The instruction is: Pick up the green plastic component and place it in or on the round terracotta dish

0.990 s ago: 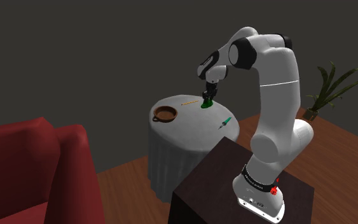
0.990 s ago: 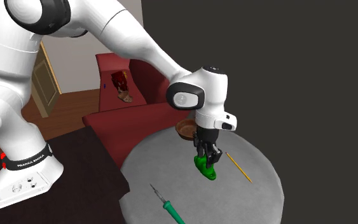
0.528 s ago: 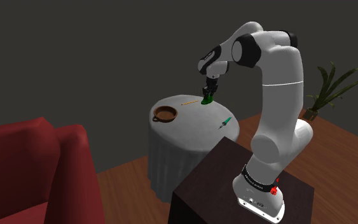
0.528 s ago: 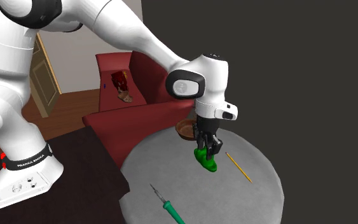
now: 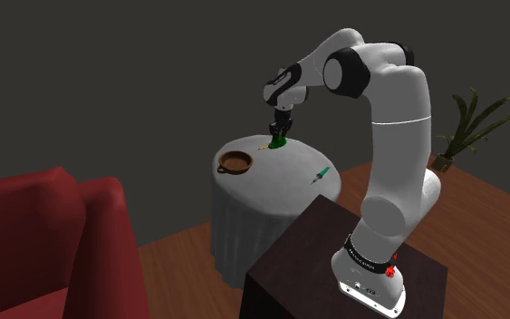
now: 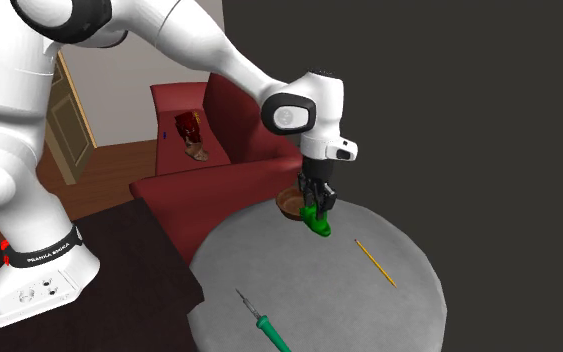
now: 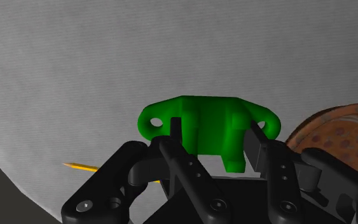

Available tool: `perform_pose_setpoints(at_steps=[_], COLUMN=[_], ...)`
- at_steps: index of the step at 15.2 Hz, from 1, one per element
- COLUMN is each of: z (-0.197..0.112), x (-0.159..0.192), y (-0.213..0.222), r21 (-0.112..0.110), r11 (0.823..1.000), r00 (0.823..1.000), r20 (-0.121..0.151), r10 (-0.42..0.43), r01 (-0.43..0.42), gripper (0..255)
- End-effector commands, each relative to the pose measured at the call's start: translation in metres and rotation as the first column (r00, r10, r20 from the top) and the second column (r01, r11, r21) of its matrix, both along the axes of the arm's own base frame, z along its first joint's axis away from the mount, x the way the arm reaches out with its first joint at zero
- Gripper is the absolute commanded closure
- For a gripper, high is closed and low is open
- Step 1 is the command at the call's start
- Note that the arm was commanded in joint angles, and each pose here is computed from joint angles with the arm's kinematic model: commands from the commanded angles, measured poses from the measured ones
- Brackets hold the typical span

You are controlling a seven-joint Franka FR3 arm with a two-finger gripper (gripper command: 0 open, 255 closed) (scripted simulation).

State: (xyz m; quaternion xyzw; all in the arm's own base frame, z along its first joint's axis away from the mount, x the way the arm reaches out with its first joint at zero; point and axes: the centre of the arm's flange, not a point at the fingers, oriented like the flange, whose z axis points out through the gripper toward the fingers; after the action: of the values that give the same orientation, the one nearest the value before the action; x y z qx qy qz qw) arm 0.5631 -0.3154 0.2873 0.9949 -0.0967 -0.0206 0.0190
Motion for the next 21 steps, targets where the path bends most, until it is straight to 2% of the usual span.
perform_pose_setpoints(at_steps=[1, 16, 21], z=[0.003, 0.016, -0.011], x=[0.013, 0.125, 0.124], y=[0.019, 0.178, 0.178], r21=[0.000, 0.000, 0.000], r11=[1.000, 1.000, 1.000], r00=[1.000, 1.000, 1.000], r20=[0.000, 0.000, 0.000], r10=[-0.001, -0.001, -0.001], r01=[0.001, 0.001, 0.001], gripper=[255, 255, 255])
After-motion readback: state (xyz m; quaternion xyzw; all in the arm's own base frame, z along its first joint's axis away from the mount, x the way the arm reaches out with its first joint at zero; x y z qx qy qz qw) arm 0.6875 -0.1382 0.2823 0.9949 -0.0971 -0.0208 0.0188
